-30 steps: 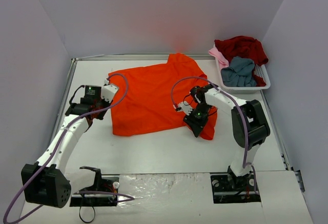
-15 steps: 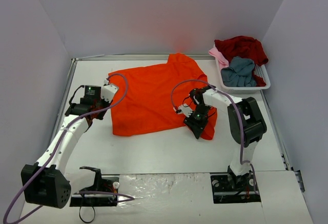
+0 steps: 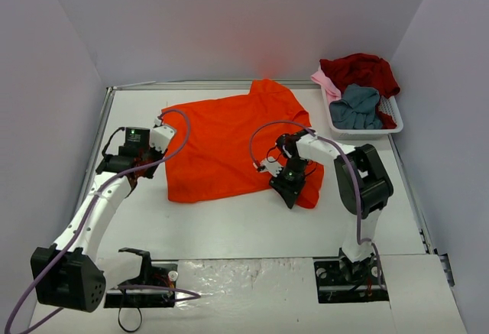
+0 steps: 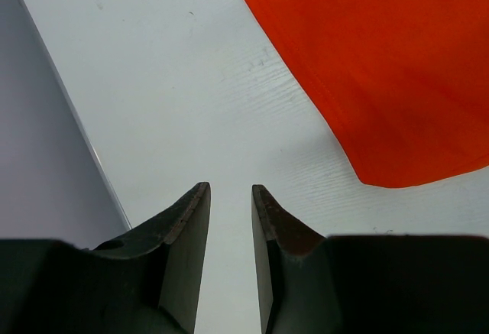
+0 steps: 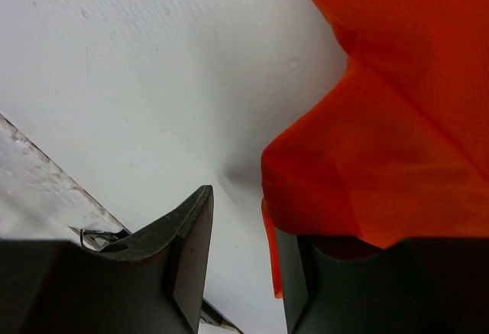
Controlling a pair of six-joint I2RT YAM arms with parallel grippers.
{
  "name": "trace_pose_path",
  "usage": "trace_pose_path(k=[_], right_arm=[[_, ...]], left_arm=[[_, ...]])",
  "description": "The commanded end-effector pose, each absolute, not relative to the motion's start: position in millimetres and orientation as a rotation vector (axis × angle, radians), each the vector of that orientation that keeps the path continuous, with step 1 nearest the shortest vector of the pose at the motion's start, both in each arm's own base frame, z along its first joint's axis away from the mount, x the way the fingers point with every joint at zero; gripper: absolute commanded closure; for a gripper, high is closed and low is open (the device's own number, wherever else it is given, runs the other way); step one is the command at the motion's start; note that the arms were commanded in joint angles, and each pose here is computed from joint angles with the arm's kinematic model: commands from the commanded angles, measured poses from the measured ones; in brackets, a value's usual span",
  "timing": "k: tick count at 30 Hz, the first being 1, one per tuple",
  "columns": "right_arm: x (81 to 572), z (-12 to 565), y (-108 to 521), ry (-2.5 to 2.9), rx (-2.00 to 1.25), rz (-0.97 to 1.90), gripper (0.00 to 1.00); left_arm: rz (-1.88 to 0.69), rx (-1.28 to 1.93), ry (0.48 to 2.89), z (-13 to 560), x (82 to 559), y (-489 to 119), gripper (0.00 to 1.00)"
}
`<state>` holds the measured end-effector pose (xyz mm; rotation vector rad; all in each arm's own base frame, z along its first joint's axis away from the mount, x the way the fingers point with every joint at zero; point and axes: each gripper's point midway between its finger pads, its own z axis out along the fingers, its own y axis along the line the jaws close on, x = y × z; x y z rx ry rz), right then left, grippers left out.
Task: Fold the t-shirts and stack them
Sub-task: Grap the side of the flattened tshirt closest away from the robot with both arms
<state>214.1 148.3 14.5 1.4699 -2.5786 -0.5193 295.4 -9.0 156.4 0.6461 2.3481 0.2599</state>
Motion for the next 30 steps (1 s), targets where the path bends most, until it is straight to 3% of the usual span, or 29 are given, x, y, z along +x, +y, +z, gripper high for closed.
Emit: trace_pose_path(k=[1,16,30], right_arm=[[213.2,17.5,153.4,-2.562,1.457,-0.502,0.67],[194.4,22.1,159.8,-2.477,1.552,-0.471,0.66],[166.7,27.8,108.3,-2.393,1.534,-0.291,0.65]], left_arm=[[0.270,0.607,2.318,170.6,291.9,-5.7,0.72],[0.266,0.602,2.324,171.5,293.4,-5.7,0.73],[0.272,0.592,2.330,172.5,293.0,-3.6,0.72]])
